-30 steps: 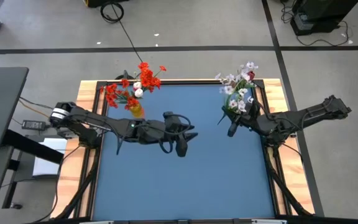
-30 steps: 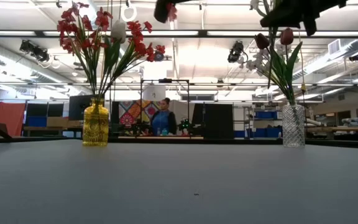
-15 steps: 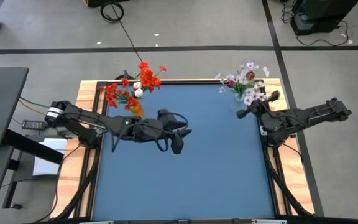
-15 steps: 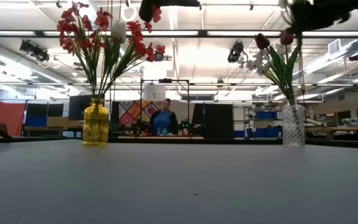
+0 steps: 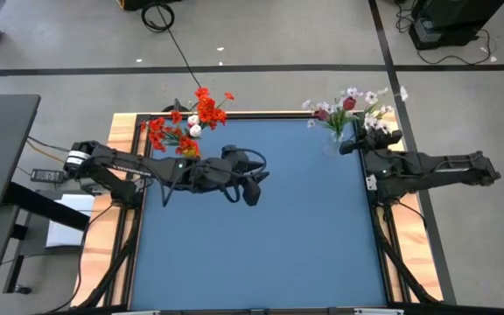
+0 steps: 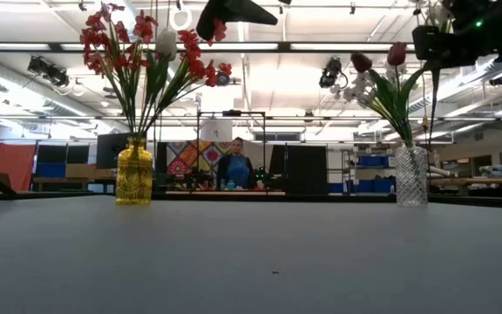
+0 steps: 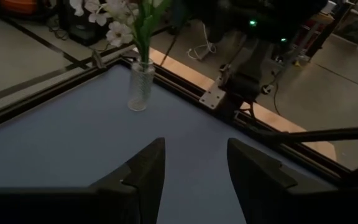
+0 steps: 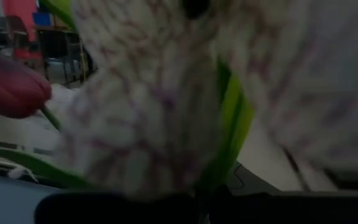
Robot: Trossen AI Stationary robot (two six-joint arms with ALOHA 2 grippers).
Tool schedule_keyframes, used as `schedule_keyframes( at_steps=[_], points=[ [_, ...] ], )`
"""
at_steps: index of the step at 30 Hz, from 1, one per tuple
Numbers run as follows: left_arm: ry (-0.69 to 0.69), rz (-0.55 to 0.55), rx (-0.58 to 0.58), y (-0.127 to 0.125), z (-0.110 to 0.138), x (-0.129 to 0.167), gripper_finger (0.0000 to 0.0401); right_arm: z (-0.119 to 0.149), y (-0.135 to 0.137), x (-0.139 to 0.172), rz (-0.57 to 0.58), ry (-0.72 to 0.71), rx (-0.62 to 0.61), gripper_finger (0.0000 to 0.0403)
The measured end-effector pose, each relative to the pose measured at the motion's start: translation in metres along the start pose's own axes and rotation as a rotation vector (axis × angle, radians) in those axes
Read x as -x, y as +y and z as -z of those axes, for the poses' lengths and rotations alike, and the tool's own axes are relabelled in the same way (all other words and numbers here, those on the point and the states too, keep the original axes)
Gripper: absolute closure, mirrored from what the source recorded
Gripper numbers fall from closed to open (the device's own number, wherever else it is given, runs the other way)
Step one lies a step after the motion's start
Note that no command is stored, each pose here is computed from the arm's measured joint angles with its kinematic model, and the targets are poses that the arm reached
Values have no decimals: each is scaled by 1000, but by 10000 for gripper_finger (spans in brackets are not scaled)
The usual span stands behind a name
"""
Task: Sort flowers into vase by color
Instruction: Put the white flowers into the transparent flower vase
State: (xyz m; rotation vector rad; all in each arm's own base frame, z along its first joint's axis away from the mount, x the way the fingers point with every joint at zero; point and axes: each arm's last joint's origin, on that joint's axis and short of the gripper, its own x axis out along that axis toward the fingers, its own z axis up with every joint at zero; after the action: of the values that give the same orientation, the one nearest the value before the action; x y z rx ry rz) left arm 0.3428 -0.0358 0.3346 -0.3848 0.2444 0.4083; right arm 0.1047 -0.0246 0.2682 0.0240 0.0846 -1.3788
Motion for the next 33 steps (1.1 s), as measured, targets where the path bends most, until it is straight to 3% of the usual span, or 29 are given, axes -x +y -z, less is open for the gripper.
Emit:
schedule_keyframes(
  at_steps=[3, 10, 33],
  points=[
    [-5, -10, 4, 3, -2, -2, 223, -8, 3, -1, -27, -10, -29, 390],
    [-6, -13, 7, 5, -3, -2, 223, -27, 6, -4, -24, -60, 61, 390],
    [5, 20, 11, 4, -3, -3, 223, -3, 26, -32, -65, -7, 102, 390]
  ],
)
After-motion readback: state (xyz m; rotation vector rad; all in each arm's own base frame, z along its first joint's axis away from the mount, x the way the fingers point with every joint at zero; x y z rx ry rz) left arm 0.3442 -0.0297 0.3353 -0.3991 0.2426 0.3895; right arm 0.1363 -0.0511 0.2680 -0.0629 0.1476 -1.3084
